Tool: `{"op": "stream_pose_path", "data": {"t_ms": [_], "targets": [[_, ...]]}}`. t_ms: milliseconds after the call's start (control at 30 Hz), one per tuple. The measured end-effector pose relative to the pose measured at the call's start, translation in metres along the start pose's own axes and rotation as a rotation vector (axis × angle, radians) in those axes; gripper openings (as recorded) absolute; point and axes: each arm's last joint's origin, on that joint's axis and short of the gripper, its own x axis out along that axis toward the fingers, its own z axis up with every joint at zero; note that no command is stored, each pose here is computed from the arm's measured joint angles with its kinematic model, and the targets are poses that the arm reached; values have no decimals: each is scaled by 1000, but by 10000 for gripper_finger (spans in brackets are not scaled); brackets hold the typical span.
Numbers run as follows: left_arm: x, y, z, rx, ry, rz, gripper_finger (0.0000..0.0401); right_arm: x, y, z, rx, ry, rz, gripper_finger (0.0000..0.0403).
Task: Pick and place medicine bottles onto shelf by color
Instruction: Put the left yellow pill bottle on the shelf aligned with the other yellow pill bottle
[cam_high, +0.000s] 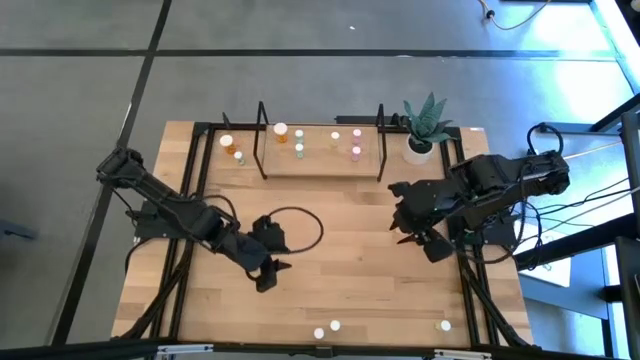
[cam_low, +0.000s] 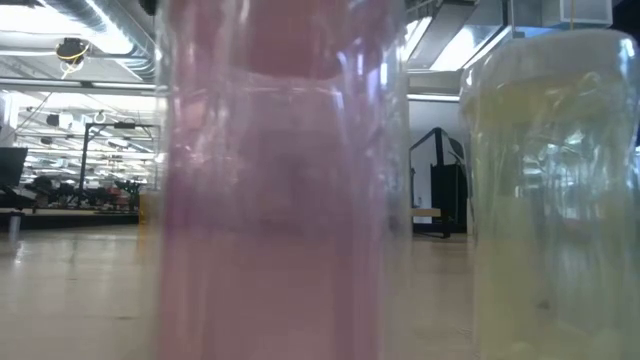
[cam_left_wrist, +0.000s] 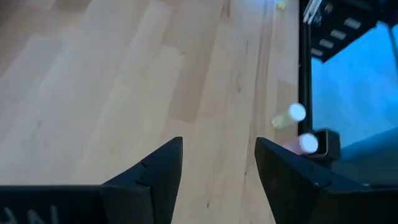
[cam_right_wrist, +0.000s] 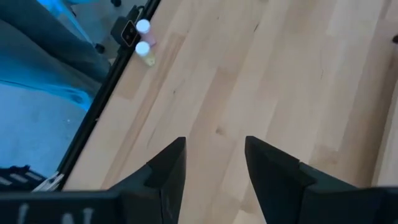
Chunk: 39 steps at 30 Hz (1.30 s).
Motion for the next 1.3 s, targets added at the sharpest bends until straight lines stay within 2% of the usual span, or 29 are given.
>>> {"op": "stream_pose_path", "data": {"t_ms": [167, 300, 467, 567, 700, 1000, 1200, 1300], "targets": [[7, -8, -9, 8, 29, -1, 194, 17, -1, 2, -6, -39, 3, 167], [5, -13, -13, 24, 35, -18, 194, 26, 6, 2, -131, -56, 90, 167], [2, -18, -18, 46, 42, -34, 194, 43, 19, 6, -155, -139, 136, 167], [1, -21, -21, 56, 47, -40, 194, 56, 24, 8, -92, -188, 154, 167], [-1, -23, -23, 113, 51, -45, 194, 70, 28, 7, 55, -229, 184, 167], [0, -22, -22, 124, 14, -9, 194, 92, 29, -4, 230, -182, 203, 167], [0, -22, -20, 104, -22, 8, 194, 101, 29, -9, 191, -170, 224, 167], [-1, -22, -20, 103, -25, 7, 194, 101, 31, -9, 133, -172, 220, 167]]}}
